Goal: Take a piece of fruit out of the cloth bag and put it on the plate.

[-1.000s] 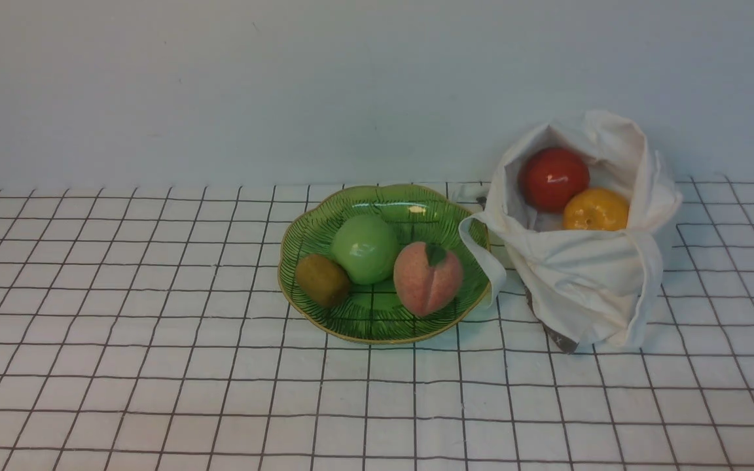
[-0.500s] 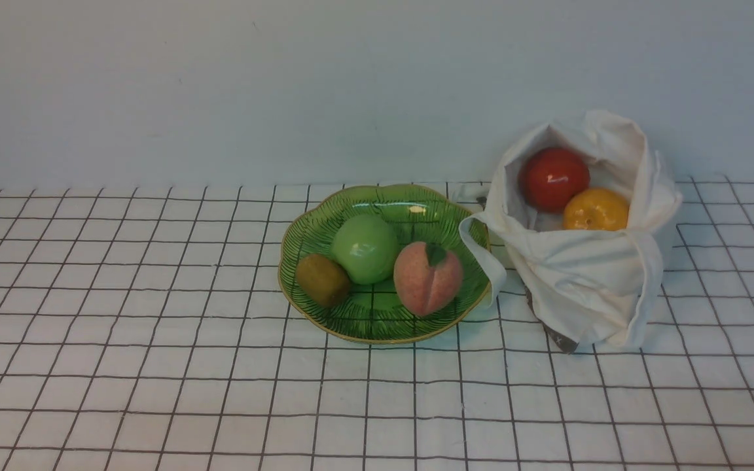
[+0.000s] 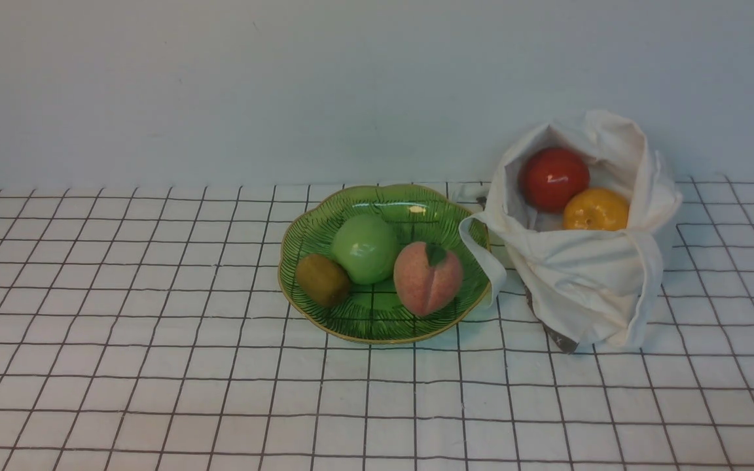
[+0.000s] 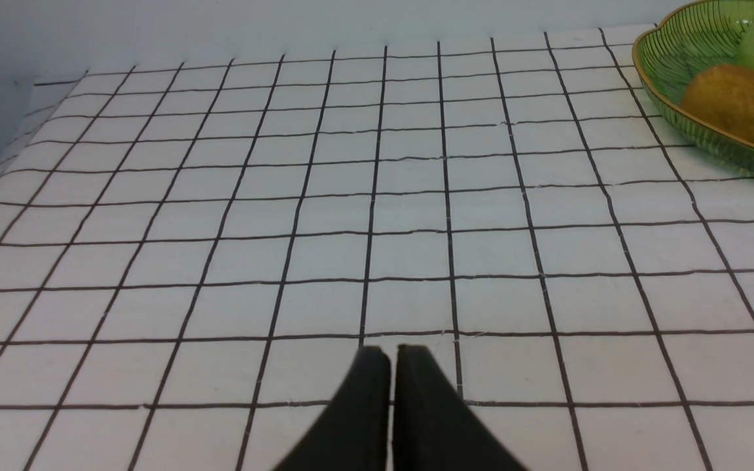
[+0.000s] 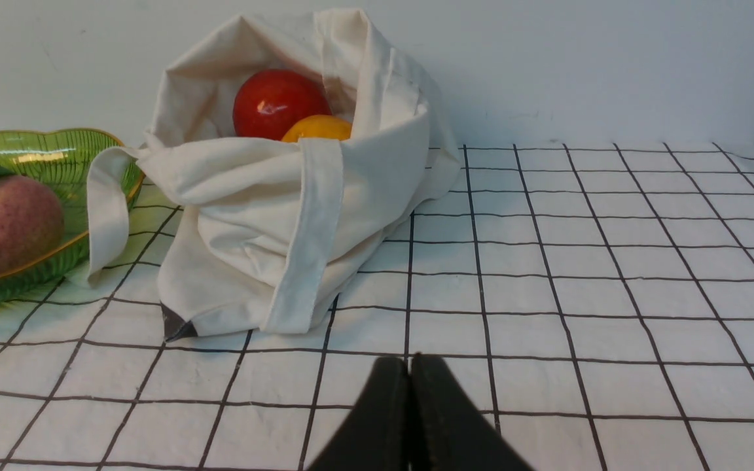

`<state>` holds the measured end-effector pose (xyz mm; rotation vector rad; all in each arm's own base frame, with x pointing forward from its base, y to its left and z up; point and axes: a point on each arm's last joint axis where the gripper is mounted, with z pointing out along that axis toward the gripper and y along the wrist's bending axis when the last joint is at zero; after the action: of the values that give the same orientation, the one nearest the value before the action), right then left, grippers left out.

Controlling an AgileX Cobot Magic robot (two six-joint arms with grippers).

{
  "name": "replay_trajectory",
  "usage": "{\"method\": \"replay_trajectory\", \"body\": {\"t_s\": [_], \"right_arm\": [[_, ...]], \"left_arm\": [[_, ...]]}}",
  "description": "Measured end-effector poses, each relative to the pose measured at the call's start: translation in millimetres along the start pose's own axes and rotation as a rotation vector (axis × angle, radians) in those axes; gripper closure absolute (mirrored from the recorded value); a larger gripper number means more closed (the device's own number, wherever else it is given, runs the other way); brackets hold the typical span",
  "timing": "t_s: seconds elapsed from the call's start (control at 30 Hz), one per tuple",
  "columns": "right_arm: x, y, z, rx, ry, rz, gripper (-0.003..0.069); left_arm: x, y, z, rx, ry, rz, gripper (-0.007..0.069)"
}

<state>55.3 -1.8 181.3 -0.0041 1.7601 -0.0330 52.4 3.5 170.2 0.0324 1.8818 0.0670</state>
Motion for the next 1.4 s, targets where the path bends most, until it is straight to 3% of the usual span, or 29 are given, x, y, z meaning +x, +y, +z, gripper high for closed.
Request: {"method": "replay_trajectory", "body": {"t_s": [0.73,1.17,1.27,1.3,1.4], "right_arm": [[0,0,0,0.000,0.000,0.000,0.0673],[0,-3,0,0.033,0.003,-0.107,0.0673],[-2,-1,0,0.014,-0.023,0.018,0.0673],[-5,2,0,-0.025,-0.057,0.263,0.0673],[-15,4,-1,-0.101,-0.146,0.746,0.0673]], "left_arm": [[0,0,0,0.000,0.000,0.000,0.0633],[0,0,0,0.000,0.000,0.000,0.0633],[0,0,0,0.000,0.000,0.000,0.0633],[0,0,0,0.000,0.000,0.000,0.0633],[0,0,0,0.000,0.000,0.000,0.0633]]}}
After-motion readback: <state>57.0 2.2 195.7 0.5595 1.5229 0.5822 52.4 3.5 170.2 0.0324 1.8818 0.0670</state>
